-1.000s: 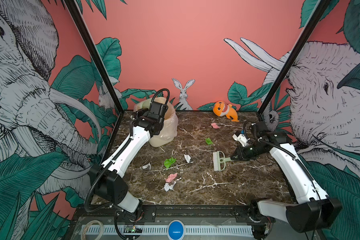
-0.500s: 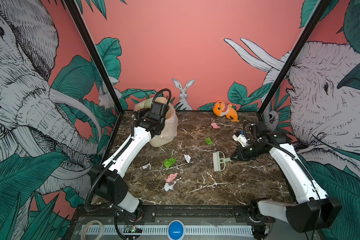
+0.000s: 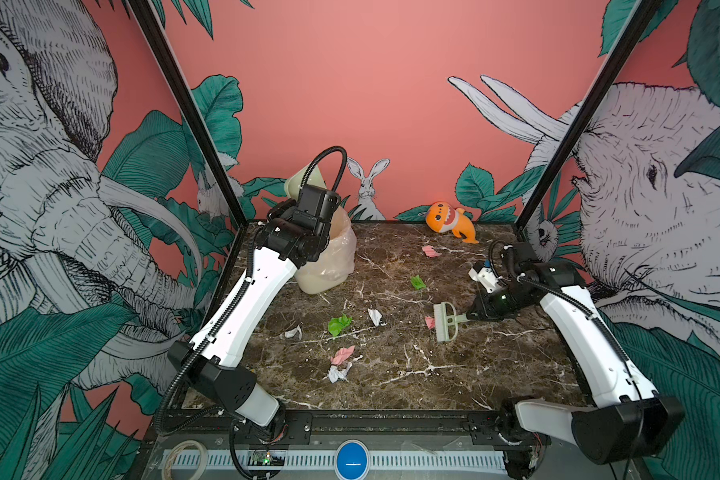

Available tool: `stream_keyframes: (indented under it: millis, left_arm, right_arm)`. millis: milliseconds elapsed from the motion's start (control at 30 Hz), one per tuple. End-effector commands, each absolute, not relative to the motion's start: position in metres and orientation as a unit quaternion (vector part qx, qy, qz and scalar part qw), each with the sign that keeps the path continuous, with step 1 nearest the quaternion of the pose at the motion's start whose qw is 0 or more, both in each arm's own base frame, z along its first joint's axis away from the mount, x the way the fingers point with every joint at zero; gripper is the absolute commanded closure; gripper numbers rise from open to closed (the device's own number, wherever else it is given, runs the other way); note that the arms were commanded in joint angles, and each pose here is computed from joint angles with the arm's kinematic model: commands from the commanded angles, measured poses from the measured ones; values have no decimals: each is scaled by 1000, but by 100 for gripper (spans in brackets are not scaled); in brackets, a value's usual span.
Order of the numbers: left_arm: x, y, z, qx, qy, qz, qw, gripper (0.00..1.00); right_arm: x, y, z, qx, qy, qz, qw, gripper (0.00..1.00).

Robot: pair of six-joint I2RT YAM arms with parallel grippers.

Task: Sweep away the paper scraps from the table
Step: 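Tip the dustpan over the bin with the left gripper to empty it, then bring the empty dustpan back down toward the scraps with the left gripper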

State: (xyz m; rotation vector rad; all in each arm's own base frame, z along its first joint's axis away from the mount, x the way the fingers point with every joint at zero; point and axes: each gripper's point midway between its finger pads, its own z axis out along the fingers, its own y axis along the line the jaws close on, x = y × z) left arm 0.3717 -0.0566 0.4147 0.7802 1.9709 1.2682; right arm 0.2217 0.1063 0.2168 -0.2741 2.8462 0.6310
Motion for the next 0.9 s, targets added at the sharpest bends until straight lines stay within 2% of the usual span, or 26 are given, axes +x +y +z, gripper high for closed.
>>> stream_keyframes:
  millis: [0,167,333,533,867]
  left_arm:
    - [347,-79,419,294,779,402,380,95]
    - [328,-135,411,330,782,319,422,95]
    - [307,-175,384,358,802,228,420,95]
    - [277,-205,313,379,846,111,357,94]
    - [219,-224,207,383,896,-14,226,92]
  right_arm:
    - [223,94,224,-97,972,178,114,100]
    - [228,81,227,-101,979,137,116,100]
    - [233,75,228,-102,981,116,116,100]
    - [236,72,225,-103,983,101,115,100]
    - [244,83,207,-125,984,83,98,100]
